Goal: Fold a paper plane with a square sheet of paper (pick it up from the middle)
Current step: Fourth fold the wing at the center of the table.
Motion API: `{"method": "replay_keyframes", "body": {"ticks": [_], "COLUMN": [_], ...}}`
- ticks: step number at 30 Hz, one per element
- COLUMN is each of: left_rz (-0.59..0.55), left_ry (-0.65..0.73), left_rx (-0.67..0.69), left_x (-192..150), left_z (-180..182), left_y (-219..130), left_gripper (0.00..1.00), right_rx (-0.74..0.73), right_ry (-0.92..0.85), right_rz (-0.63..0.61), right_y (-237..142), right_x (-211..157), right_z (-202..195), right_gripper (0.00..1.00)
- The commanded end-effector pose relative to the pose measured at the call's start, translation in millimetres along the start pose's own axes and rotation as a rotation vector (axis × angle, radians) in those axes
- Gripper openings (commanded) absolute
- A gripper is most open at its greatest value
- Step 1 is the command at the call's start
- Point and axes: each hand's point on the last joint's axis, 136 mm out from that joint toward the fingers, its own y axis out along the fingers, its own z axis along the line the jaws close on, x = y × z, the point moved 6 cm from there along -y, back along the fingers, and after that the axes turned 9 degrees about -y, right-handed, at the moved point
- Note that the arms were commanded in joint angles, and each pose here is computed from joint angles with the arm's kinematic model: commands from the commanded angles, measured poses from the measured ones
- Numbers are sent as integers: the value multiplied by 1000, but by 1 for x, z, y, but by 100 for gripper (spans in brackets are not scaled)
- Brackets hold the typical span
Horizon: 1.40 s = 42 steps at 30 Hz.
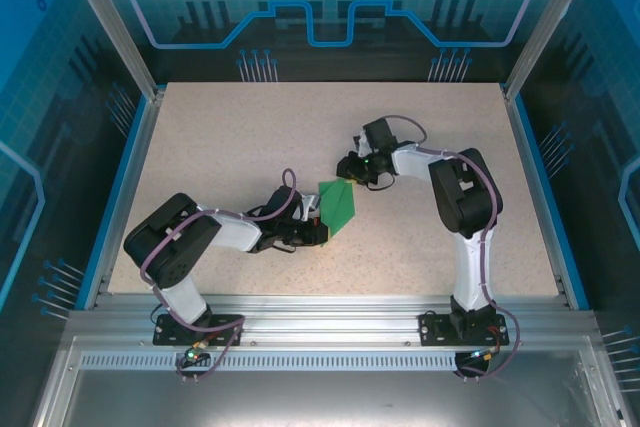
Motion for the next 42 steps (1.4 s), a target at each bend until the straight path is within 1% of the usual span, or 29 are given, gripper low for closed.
{"method": "replay_keyframes", "body": {"ticks": [1, 3, 7, 10, 13, 16, 19, 24, 29, 35, 42], "left_rz": [184, 187, 188, 187, 185, 184, 179, 179, 175, 187, 250], "left_ry": [-122, -121, -119, -113, -107, -100, -96, -89, -80, -71, -109], "left_rx": [243, 241, 232, 222, 217, 208, 203, 195, 179, 169, 190], "left_x": [-52, -52, -51, -50, -47, -45, -44, -42, -40, -44, -58], "left_z": [61, 61, 59, 56, 53, 49, 47, 43, 37, 34, 43], "left_y": [1, 1, 1, 1, 1, 0, -1, -1, -5, -11, -14], "left_gripper": [0, 0, 0, 0, 0, 0, 0, 0, 0, 1, 2], "right_rx": [-25, -14, -6, 49, 114, 159, 183, 210, 128, 29, 12], "right_ry": [12, 0, -42, -75, -115, -125, -111, -98, -60, -42, -33], "right_rz": [0, -7, -52, -73, -54, -1, 43, 103, 155, 192, 197], "right_y": [-3, -11, -42, -61, -66, -57, -41, -14, 9, 20, 23], "right_x": [10, 14, 18, 10, -8, -33, -55, -75, -90, -102, -104], "right_z": [-15, -11, 3, 21, 42, 55, 58, 60, 38, 17, 12], "right_gripper": [29, 29, 30, 30, 28, 25, 23, 21, 20, 18, 17]}}
